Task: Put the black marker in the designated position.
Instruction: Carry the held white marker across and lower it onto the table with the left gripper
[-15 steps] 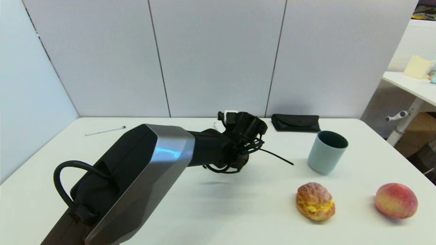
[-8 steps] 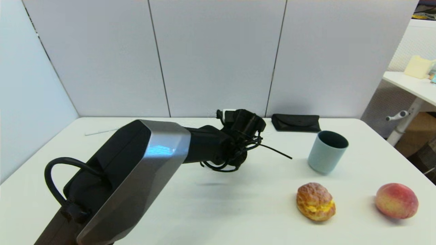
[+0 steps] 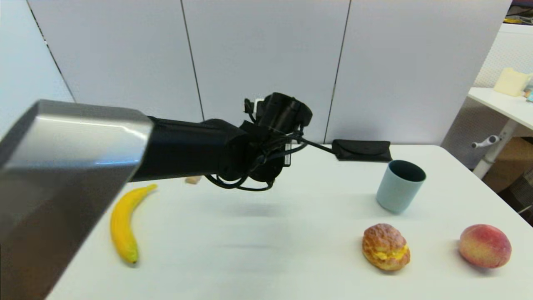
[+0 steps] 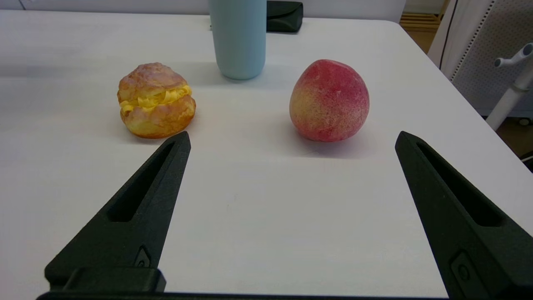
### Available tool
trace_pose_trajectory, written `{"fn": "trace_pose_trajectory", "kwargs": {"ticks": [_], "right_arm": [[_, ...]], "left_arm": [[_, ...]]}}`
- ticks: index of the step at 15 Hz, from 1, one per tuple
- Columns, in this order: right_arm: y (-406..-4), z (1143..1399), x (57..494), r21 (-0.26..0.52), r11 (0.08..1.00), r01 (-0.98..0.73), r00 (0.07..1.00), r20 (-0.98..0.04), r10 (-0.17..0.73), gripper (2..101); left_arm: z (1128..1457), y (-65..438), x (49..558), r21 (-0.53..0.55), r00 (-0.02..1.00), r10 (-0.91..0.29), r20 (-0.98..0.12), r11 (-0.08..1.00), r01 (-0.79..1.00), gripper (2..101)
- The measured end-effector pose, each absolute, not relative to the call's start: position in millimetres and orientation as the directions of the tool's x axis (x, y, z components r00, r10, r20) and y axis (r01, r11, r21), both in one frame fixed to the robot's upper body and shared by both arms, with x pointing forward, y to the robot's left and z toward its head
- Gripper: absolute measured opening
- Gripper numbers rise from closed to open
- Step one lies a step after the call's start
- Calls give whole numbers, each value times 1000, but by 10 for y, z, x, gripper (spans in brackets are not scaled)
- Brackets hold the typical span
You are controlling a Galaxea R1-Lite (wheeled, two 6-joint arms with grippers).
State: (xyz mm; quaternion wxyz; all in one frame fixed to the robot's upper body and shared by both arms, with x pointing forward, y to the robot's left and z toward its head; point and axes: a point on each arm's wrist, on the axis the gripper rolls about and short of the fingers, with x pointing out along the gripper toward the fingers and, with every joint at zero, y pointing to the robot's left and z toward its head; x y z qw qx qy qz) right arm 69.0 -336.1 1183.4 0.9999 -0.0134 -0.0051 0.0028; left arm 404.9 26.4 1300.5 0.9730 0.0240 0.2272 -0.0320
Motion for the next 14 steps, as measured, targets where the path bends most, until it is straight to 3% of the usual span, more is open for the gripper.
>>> {"fn": "trace_pose_trajectory", "kwargs": {"ticks": [5, 9, 12, 14], "right_arm": [[-3361, 11834, 690, -27, 1000, -6, 1000, 10, 6, 973], [-3361, 11834, 690, -27, 1000, -6, 1000, 10, 6, 973], [-3361, 11834, 690, -27, 1000, -6, 1000, 10, 6, 973], [-3361, 11834, 690, -27, 1000, -6, 1000, 10, 6, 973]], "left_arm": [[13720, 1031, 3555, 79, 929, -36, -368, 994, 70, 144], [14141, 2322, 3268, 181, 938, 196, -284, 972, -148, 144], [14209, 3173, 2907, 178, 897, 360, -259, 930, -322, 144], [14036, 3475, 2656, 161, 874, 383, -301, 923, -349, 144]]}}
